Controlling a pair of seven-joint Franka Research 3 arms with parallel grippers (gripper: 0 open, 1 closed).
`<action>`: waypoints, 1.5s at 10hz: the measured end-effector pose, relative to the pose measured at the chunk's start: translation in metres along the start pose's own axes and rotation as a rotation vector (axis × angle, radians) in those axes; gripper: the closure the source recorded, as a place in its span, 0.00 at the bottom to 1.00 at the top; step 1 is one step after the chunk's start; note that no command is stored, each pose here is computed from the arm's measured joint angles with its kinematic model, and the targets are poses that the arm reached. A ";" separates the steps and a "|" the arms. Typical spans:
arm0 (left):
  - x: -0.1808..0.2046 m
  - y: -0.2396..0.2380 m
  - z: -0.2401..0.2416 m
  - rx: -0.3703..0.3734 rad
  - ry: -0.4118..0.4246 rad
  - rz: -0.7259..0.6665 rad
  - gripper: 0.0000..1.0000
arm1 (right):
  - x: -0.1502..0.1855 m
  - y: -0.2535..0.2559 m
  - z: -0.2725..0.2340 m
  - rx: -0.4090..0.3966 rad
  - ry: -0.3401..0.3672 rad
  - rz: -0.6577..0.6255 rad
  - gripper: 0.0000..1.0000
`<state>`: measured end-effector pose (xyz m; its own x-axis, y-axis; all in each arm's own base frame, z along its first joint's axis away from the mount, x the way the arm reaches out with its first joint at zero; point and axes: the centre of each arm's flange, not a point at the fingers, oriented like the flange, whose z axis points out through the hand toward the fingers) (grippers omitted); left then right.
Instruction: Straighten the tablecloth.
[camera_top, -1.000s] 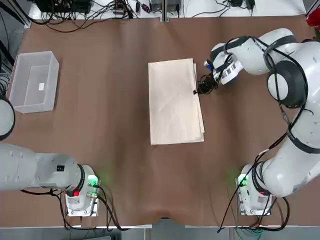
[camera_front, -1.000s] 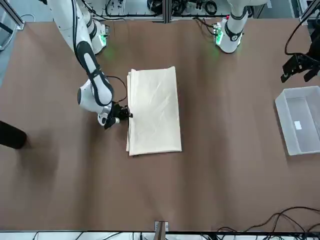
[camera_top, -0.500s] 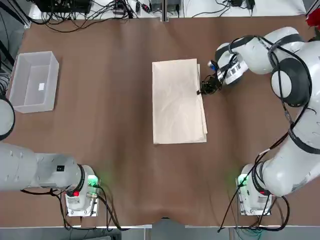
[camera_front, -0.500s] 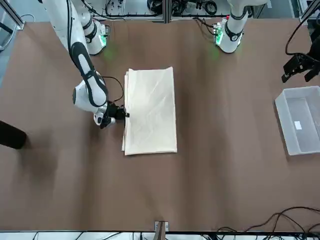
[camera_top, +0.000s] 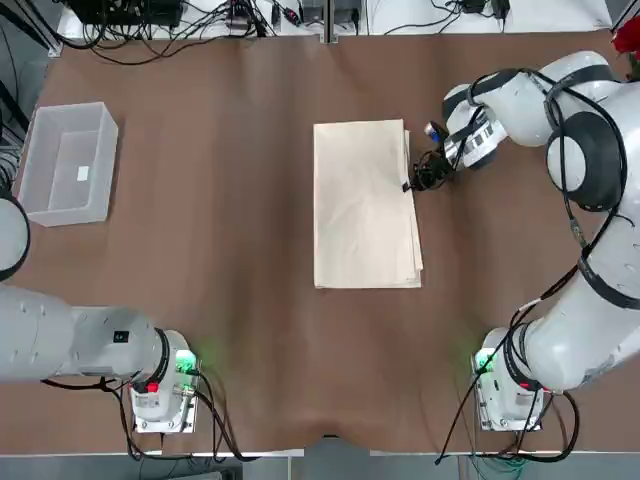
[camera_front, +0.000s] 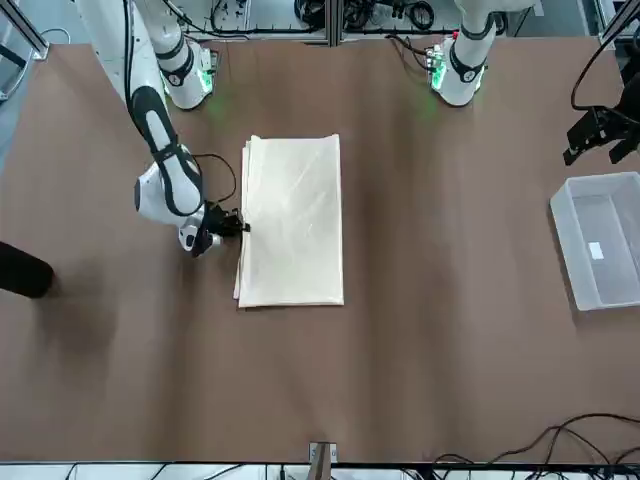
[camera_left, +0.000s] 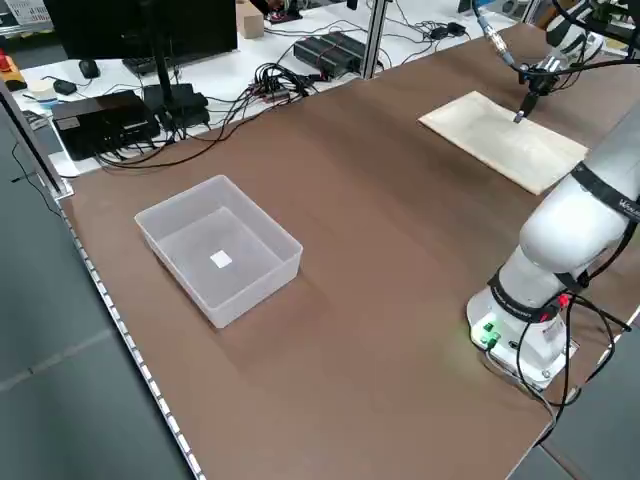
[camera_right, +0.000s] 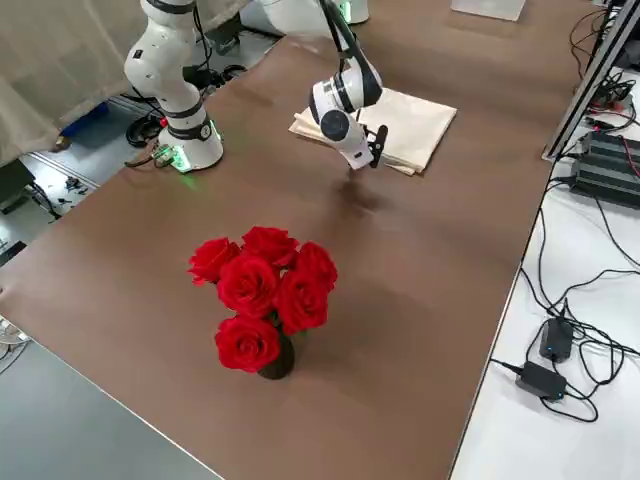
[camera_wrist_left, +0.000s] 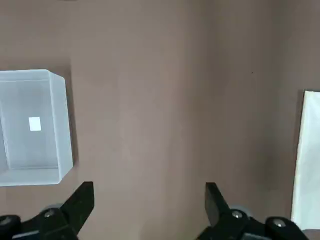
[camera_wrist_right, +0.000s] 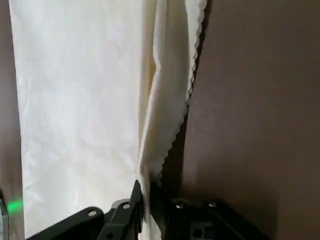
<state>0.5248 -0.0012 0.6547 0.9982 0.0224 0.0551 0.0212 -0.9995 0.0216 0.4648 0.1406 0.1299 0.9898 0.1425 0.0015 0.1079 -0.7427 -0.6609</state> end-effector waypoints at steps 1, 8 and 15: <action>0.000 0.000 0.000 0.000 0.000 0.000 0.02 | -0.001 0.005 -0.005 0.000 -0.010 -0.002 0.92; 0.001 0.000 0.002 0.000 -0.003 0.000 0.02 | -0.006 0.037 -0.032 0.010 -0.070 -0.018 0.92; 0.002 0.000 0.004 0.000 -0.007 0.000 0.02 | -0.013 0.059 -0.051 0.017 -0.094 -0.022 0.92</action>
<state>0.5269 -0.0012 0.6511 0.9986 0.0225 0.0484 0.0215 -0.9995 0.0213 0.4635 0.0615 0.1293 0.9740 0.2203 -0.0538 0.1274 -0.7277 -0.6739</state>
